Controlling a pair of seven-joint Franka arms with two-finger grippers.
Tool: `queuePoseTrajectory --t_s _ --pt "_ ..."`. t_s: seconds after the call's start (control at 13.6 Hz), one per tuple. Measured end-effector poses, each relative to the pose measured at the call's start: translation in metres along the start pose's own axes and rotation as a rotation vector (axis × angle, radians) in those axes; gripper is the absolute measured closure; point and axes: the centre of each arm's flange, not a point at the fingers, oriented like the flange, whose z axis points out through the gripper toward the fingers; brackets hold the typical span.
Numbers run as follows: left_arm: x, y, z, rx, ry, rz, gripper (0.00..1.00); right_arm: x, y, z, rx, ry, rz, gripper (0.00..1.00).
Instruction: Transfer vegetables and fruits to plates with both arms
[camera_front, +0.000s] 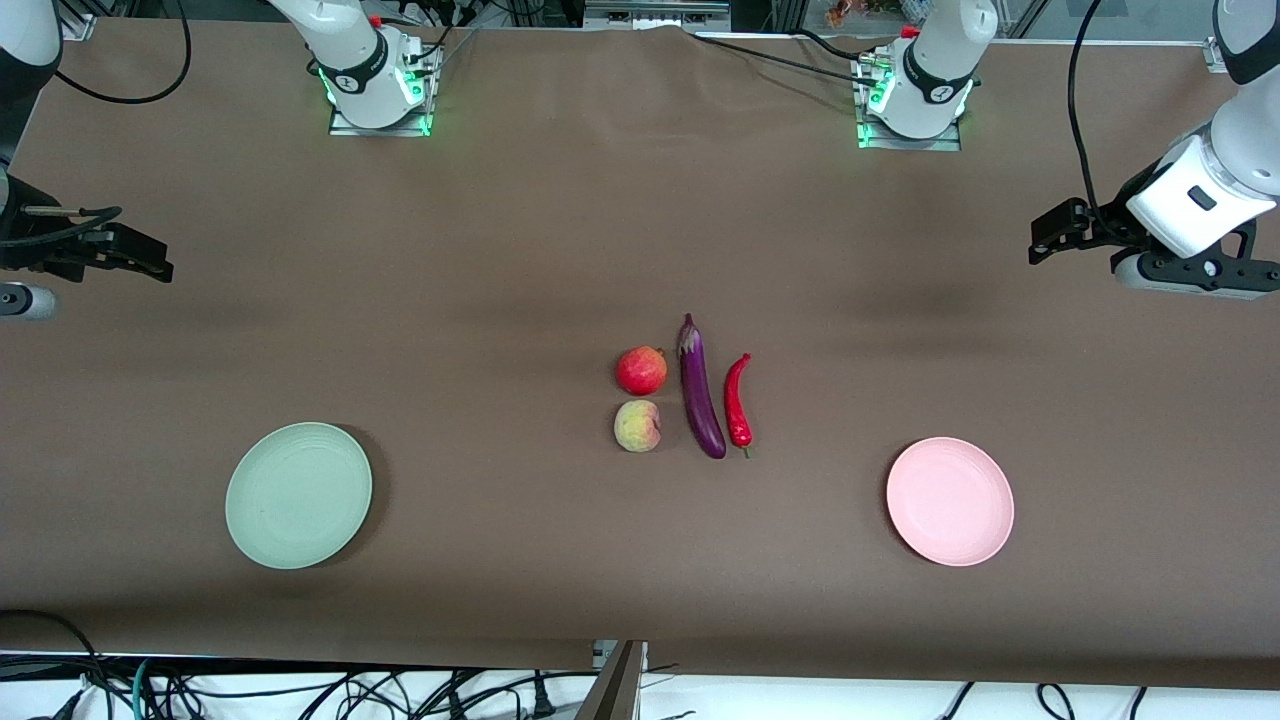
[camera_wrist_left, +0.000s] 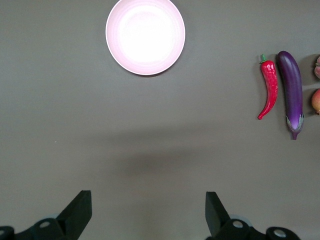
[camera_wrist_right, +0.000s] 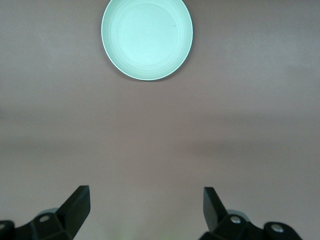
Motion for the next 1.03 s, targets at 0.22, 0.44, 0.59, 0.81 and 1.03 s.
queuePoseTrajectory --t_s 0.22,0.44,0.59,0.81,1.03 --pt "0.0 0.0 -0.001 0.0 0.001 0.0 0.0 0.0 0.0 0.0 0.0 0.0 0.0 0.0" --pt "0.0 0.0 -0.001 0.0 0.0 0.0 0.0 0.0 0.0 0.0 0.0 0.0 0.0 0.0" --pt "0.0 0.0 -0.001 0.0 -0.001 0.0 0.0 0.0 0.001 0.0 0.0 0.0 0.001 0.0" --pt "-0.002 0.005 0.001 0.001 -0.015 0.009 0.0 0.0 0.001 0.0 0.0 0.0 0.001 0.0" --pt "-0.004 0.015 0.002 0.002 -0.036 0.026 0.0 0.0 0.001 0.0 0.0 0.0 0.001 0.0"
